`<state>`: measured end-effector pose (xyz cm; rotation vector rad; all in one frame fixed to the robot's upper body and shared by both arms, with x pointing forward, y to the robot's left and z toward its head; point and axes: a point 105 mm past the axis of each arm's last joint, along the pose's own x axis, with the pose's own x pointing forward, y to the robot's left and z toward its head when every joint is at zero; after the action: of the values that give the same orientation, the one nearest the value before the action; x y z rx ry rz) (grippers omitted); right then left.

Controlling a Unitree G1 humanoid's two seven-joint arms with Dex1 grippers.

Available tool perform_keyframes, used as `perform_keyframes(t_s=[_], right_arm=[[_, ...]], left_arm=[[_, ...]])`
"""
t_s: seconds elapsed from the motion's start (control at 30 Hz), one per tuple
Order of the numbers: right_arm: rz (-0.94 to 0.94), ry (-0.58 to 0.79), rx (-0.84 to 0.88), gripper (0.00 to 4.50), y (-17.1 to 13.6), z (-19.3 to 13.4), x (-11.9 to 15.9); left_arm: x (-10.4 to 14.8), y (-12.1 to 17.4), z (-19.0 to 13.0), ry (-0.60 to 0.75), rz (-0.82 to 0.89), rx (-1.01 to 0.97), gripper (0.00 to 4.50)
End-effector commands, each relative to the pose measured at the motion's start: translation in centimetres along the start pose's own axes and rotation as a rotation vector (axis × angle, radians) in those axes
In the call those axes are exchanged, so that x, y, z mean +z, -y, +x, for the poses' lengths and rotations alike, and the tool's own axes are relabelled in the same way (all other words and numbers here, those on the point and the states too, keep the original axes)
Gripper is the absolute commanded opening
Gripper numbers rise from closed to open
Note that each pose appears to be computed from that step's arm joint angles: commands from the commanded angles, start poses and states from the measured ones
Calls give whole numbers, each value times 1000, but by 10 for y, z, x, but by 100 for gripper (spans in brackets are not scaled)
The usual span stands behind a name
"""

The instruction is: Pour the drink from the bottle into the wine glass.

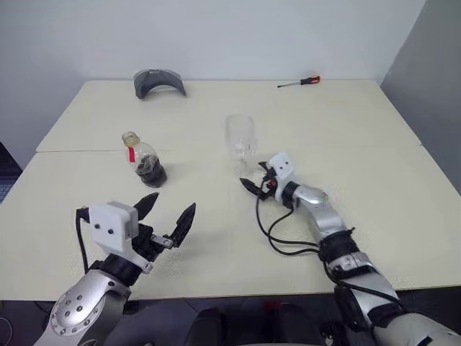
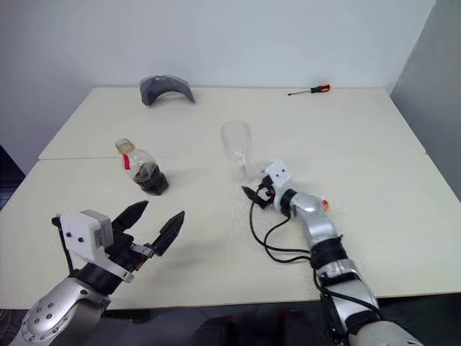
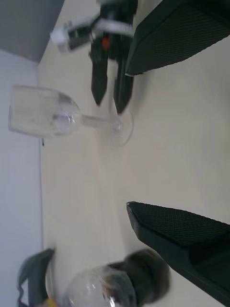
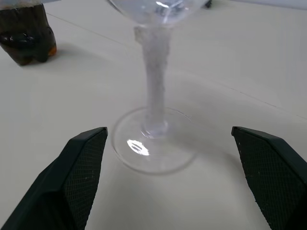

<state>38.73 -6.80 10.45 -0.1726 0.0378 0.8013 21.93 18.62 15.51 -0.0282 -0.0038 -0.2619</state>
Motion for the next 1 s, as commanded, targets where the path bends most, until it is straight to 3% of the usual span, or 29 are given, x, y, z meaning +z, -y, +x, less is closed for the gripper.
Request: perform_keyframes(t_s=[0.03,0.17,0.3,0.63,1.0], right_arm=[[-39,61,54,443,1,-37,30],[98,212,284,443,-30,-87,64],[159,221,474,443,-58,-115,69],[164,301,515,443,-84,-105,92],[143,316,483,443,-83,-97,93]], left_arm=[[-13,-39,-7,-14,20,201,450],[-23,-67,-6,-11,83,337,450],[-19,-84,9,41,98,404,450],[-8,-94,41,91,122,351,450],[-14,-102,62,85,117,282,450]])
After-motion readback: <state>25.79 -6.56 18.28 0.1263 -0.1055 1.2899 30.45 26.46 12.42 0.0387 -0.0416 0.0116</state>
